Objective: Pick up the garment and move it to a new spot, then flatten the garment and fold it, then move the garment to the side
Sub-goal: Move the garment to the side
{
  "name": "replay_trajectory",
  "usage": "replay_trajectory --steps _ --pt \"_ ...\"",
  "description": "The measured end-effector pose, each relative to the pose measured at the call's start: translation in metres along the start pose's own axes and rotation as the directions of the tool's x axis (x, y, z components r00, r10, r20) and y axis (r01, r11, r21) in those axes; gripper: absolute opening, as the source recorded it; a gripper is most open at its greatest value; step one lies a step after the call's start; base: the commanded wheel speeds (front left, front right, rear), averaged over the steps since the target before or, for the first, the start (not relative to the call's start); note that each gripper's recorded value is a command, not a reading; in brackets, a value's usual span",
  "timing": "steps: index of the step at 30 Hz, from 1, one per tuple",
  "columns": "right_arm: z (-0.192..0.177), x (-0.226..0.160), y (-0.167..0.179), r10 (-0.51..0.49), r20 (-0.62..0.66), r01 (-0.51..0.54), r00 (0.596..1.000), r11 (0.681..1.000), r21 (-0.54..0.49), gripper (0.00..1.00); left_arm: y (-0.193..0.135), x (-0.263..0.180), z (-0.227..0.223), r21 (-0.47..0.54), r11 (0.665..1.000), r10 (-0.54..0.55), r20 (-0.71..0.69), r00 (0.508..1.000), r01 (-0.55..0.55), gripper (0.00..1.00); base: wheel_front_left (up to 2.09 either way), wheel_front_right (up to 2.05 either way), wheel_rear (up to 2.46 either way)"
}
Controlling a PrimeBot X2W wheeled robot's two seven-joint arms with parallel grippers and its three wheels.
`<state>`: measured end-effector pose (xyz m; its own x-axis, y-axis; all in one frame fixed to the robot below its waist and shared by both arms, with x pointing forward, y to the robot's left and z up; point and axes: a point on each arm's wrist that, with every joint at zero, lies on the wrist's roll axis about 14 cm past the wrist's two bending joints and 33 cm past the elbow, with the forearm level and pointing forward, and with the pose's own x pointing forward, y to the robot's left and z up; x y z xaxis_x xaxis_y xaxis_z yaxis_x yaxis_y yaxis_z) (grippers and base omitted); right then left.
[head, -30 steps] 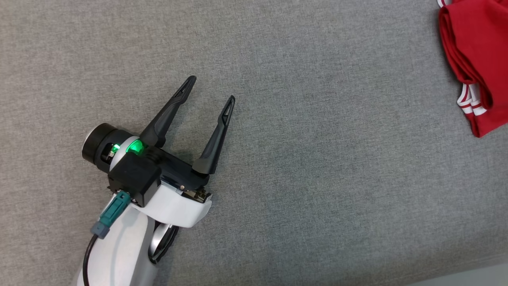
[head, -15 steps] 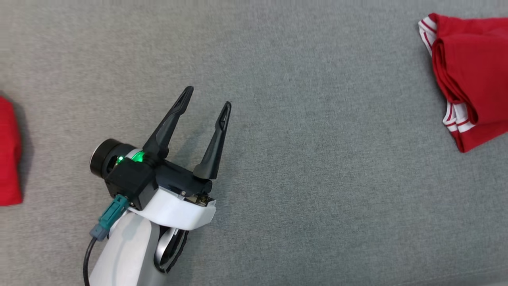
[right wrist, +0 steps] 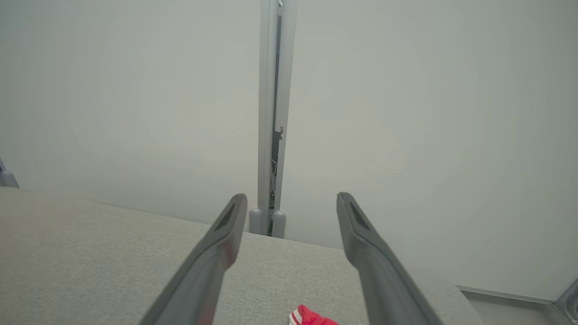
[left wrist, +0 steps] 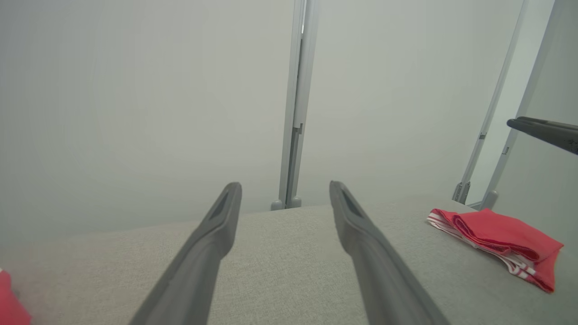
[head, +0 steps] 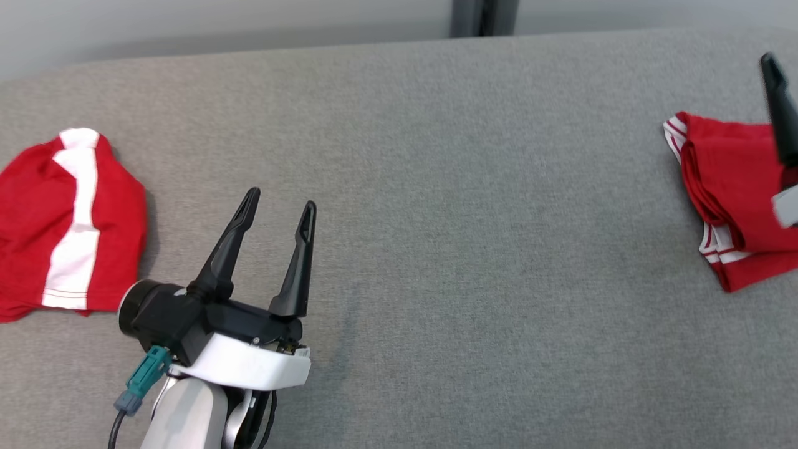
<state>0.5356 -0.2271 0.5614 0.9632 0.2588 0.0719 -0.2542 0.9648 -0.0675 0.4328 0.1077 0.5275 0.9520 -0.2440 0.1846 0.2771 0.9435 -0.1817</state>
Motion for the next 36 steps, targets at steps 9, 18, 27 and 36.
replay_trajectory --steps 9,18,27,36 --pt "0.004 -0.032 0.070 0.026 0.090 -0.040 0.996 0.987 0.157 1.00 0.021 -0.042 0.024 0.009 0.994 0.111 0.032 0.993 -0.112 1.00 0.00 0.00 0.00" --pt "-0.006 -0.080 0.108 -0.012 0.104 -0.008 0.995 0.982 0.186 1.00 0.023 -0.074 0.023 -0.001 0.987 0.163 0.012 0.987 -0.163 1.00 0.00 0.00 0.00" --pt "-0.010 -0.096 0.126 -0.011 0.098 -0.006 0.995 0.985 0.171 1.00 0.017 -0.079 0.014 -0.009 0.987 0.159 -0.017 0.987 -0.160 1.00 0.00 0.00 0.00" --pt "-0.005 -0.096 0.127 -0.012 0.113 -0.008 0.994 0.985 0.170 1.00 0.016 -0.080 0.016 -0.008 0.987 0.161 -0.011 0.987 -0.161 1.00 0.00 0.00 0.00"
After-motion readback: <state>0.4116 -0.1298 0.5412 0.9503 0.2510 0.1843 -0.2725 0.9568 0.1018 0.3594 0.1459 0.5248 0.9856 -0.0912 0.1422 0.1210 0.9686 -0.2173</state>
